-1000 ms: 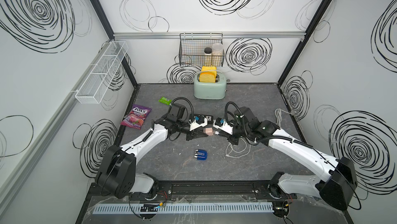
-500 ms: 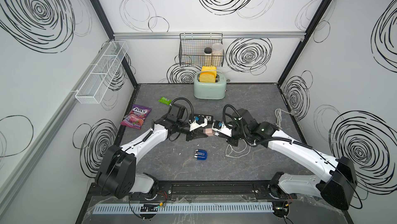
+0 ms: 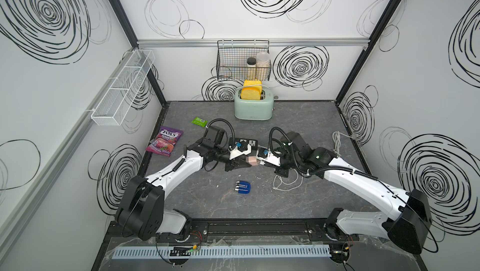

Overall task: Charge the electric shaver
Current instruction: Insert the charging cable into the plug, then insert the plug into the socket.

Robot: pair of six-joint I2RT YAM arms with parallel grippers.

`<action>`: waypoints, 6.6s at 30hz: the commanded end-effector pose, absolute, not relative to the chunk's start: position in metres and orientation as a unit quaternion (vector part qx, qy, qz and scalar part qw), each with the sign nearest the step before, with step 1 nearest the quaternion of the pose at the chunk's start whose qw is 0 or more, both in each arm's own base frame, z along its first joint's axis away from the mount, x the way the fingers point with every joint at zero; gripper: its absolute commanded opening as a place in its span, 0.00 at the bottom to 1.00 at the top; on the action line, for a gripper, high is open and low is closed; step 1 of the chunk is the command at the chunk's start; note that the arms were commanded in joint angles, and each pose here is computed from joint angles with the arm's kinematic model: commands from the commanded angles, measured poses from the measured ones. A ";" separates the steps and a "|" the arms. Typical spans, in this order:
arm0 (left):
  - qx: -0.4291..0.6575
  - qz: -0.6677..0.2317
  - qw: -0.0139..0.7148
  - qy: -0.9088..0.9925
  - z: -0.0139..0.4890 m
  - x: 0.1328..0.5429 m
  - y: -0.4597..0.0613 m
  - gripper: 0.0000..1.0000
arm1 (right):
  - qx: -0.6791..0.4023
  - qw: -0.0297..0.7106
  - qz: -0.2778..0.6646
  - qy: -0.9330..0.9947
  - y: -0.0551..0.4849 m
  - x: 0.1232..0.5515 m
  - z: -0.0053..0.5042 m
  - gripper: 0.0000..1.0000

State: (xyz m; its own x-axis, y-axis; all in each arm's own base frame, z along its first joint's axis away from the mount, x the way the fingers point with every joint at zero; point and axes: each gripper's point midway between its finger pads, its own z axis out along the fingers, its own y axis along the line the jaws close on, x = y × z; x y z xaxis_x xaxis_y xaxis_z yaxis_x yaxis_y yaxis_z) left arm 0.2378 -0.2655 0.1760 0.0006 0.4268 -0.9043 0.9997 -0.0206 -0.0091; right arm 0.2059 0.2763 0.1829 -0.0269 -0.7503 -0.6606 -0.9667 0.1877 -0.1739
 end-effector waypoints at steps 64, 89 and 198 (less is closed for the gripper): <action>0.641 -0.446 0.403 0.477 0.229 0.208 -0.302 0.00 | -0.627 0.393 0.325 0.589 0.325 0.191 0.227 0.00; 0.558 -0.397 0.462 0.564 0.221 0.264 -0.274 0.00 | -0.451 0.437 0.352 0.694 0.280 0.229 0.261 0.54; 0.288 -0.229 0.516 0.773 0.178 0.299 -0.154 0.97 | 0.001 0.439 0.208 0.874 0.324 0.391 0.104 0.00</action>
